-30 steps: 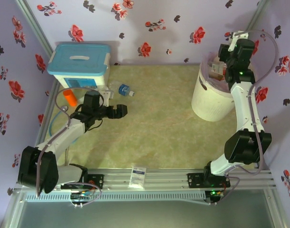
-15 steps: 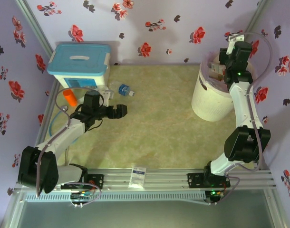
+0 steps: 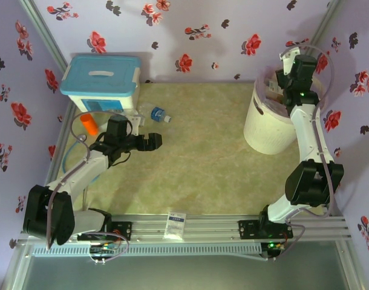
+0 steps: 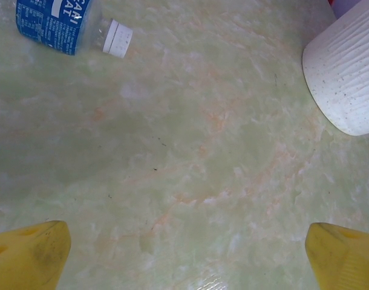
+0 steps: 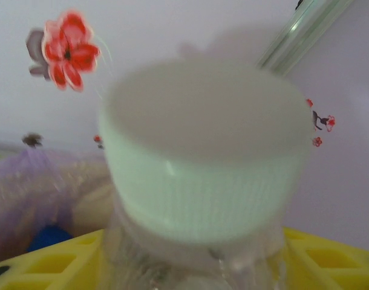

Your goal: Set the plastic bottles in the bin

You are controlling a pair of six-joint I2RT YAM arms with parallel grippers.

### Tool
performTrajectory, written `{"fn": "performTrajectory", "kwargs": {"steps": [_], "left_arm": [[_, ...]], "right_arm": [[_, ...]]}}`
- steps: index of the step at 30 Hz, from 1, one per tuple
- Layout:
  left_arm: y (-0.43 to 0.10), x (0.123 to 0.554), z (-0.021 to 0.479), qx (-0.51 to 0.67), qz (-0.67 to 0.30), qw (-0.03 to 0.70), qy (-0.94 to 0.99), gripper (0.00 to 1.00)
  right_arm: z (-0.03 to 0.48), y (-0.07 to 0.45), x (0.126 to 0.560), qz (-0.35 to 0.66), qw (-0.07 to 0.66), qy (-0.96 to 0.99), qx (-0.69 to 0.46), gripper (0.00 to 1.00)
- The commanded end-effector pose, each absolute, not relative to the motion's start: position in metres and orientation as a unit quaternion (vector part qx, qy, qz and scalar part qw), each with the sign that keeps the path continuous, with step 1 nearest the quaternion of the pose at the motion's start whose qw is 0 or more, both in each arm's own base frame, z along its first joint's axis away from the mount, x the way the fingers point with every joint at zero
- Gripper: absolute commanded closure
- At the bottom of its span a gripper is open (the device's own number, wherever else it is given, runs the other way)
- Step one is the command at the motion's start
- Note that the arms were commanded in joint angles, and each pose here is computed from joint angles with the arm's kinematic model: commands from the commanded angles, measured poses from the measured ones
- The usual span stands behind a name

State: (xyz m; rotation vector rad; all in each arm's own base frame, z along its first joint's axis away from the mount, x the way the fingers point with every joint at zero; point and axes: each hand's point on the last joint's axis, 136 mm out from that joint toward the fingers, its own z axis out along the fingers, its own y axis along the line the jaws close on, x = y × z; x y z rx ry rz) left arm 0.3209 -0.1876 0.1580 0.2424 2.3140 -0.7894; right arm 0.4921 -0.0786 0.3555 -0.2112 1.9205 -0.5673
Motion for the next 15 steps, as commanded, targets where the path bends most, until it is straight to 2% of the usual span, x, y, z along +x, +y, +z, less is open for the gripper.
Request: {"fn": "performTrajectory", "kwargs": {"steps": [1,4,10,15], "left_arm": [[-0.186,0.329,0.171,0.101,-0.295,0.352,0.882,0.0],[-0.187,0.33,0.174,0.102,-0.296,0.352,0.882,0.0],[-0.187,0.331,0.178,0.101,-0.297,0.355,0.881,0.0],[-0.187,0.329,0.174,0.1,-0.296,0.351,0.883,0.0]], "right_arm": [[0.357,-0.087,0.479,-0.269,0.51,0.81,-0.105,0.29],[0.367,-0.079,0.474,-0.246,0.52,0.81,-0.109,0.2],[0.4,-0.054,0.463,-0.165,0.55,0.812,-0.109,0.19],[0.409,-0.06,0.46,-0.155,0.55,0.816,-0.087,0.16]]}}
